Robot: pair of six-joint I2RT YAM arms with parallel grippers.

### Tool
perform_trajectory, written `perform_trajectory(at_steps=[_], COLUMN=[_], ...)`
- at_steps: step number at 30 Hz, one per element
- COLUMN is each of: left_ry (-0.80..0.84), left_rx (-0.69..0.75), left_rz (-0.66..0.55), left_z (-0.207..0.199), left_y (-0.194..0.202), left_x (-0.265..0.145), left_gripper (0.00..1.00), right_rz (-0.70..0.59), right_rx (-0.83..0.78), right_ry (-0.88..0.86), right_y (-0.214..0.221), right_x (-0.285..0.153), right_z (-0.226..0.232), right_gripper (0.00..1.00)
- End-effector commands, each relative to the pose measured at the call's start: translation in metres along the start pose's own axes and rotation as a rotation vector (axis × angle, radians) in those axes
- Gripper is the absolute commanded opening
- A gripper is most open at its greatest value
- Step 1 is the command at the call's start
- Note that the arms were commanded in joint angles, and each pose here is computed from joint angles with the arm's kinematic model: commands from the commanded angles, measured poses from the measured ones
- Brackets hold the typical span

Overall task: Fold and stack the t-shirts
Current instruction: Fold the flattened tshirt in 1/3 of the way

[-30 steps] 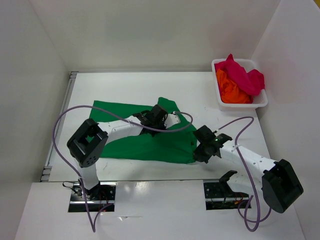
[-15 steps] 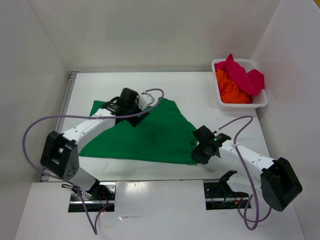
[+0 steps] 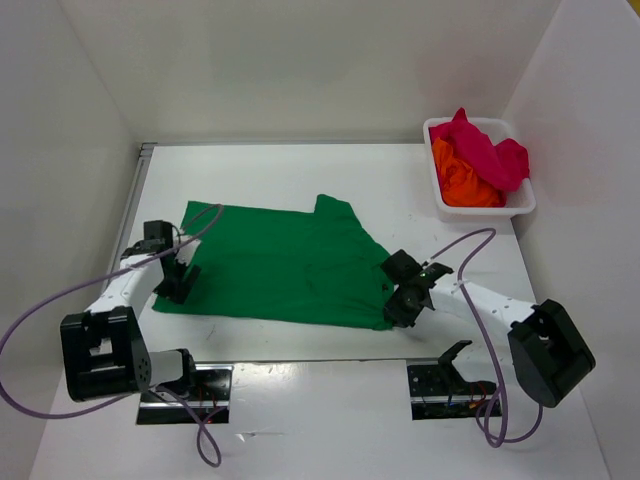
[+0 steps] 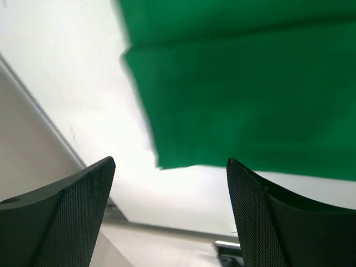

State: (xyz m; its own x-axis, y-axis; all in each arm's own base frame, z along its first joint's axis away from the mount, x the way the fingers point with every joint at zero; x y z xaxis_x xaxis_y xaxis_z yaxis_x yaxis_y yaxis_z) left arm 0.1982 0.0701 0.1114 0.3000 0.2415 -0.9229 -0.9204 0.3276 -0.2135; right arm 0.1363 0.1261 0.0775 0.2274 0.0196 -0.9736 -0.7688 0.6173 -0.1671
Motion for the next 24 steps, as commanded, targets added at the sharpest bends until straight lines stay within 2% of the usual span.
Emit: perform_trajectory(at_steps=[1,2,3,6,9,11,13,14,17,18,20,21,24], left_ry=[-0.064,-0.066,-0.069,0.028,0.149,0.23,0.296,0.31,0.321,0.335,0.324,0.317,0.271], left_rx=[-0.042,-0.06,-0.11,-0.124,-0.086,-0.088,-0.094,-0.108,-0.11,-0.099,-0.081,-0.075,-0.059], left_rz=[0.044,0.064,0.063,0.095,0.138,0.143,0.138,0.134,0.128,0.142,0.164,0.183,0.21], left_z=[0.028,0.035,0.049,0.051,0.039,0.033,0.028,0.028,0.024,0.021,0.02,0.02,0.023], left_y=[0.018,0.021,0.024,0.03,0.032,0.028,0.025,0.022,0.024,0.028,0.033,0.04,0.052], left_x=[0.009,0.014,0.014,0.024,0.04,0.05,0.057,0.057,0.056,0.056,0.053,0.05,0.039], left_gripper=[0.88,0.88,0.88,0.88,0.88,0.82,0.73,0.58,0.41,0.26,0.1,0.05,0.02], right_rz=[-0.032,-0.035,-0.038,-0.042,-0.048,-0.05,-0.051,-0.051,-0.046,-0.046,-0.034,-0.024,-0.011], right_rx=[-0.008,-0.006,-0.005,-0.004,0.008,0.009,0.009,0.009,-0.001,-0.001,-0.003,-0.014,-0.026], right_ry=[-0.002,-0.014,-0.023,-0.033,-0.052,-0.06,-0.06,-0.06,-0.053,-0.053,-0.046,-0.06,-0.061], right_y=[-0.003,-0.004,-0.004,-0.004,-0.005,-0.004,-0.004,-0.004,-0.002,-0.002,-0.001,0.002,0.006], right_x=[0.002,0.0,-0.001,-0.002,-0.005,-0.005,-0.005,-0.005,-0.004,-0.004,-0.004,-0.006,-0.011], right_z=[0.005,0.006,0.007,0.005,0.006,0.005,0.005,0.005,0.005,0.005,0.004,0.005,0.004], right_gripper=[0.28,0.23,0.14,0.04,0.04,0.0,0.0,0.0,0.0,0.0,0.0,0.0,0.0])
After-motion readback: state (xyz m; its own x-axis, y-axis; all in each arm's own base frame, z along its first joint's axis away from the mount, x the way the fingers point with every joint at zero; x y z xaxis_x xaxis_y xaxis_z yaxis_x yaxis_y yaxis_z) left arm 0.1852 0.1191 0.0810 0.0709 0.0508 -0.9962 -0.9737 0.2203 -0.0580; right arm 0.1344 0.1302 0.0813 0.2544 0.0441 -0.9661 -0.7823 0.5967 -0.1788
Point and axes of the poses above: each gripper's point midway between its finger pads, its own x axis out along the fingers, its own z axis along the line the jaws close on, y = z × x, the point moved 7 cm from there along -x, back along the fingers, and after that the axes turned 2 degrees about -x, right-handed, at the moved point
